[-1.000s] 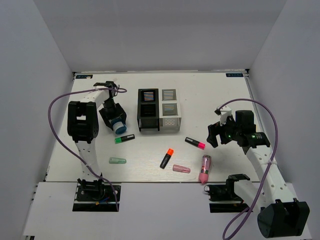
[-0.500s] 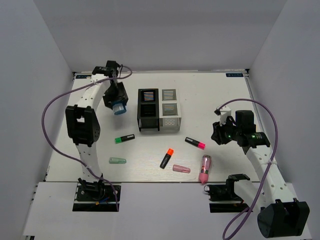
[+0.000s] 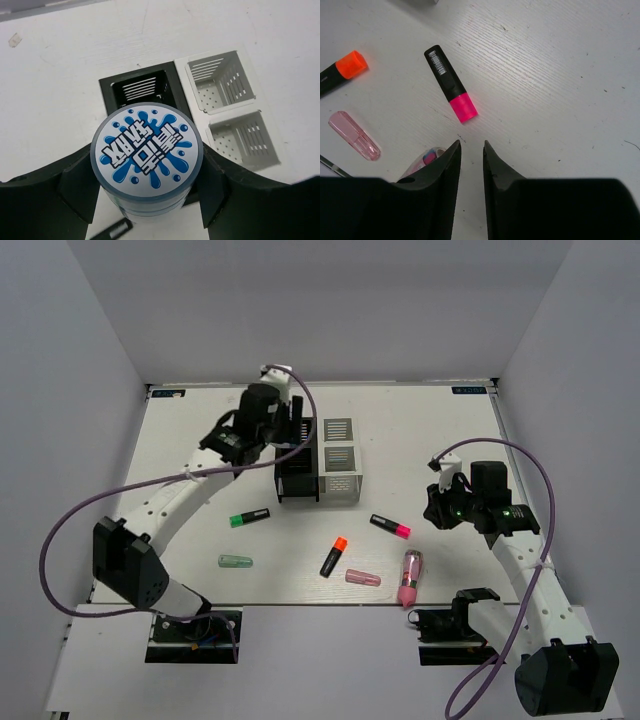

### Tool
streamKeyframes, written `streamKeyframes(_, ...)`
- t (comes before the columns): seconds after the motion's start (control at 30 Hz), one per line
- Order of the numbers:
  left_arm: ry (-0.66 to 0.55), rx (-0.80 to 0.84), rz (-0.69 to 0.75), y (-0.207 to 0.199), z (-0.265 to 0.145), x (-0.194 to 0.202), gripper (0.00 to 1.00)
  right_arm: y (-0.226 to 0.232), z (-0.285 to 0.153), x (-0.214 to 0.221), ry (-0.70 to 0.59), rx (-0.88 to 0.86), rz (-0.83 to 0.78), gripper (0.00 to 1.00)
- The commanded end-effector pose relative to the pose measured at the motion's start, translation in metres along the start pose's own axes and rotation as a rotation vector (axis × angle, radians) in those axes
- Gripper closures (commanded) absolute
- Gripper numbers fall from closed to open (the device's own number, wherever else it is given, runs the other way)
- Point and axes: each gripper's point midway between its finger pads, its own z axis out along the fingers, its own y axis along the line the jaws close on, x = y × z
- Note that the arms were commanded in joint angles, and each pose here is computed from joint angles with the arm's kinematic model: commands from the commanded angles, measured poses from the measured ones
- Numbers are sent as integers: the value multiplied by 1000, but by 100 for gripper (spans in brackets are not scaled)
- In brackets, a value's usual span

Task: Sort the stationery into containers
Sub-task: Place the stationery in the storage box.

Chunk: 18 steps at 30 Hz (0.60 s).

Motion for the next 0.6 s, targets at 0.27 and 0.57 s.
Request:
streamKeyframes(0.27, -371, -113, 53, -16, 56, -67, 100, 0, 2, -2, -19, -4, -11, 70)
streamKeyframes(0.57, -336, -157, 62, -8, 77, -44, 100, -1, 2, -2, -19, 3, -11, 69)
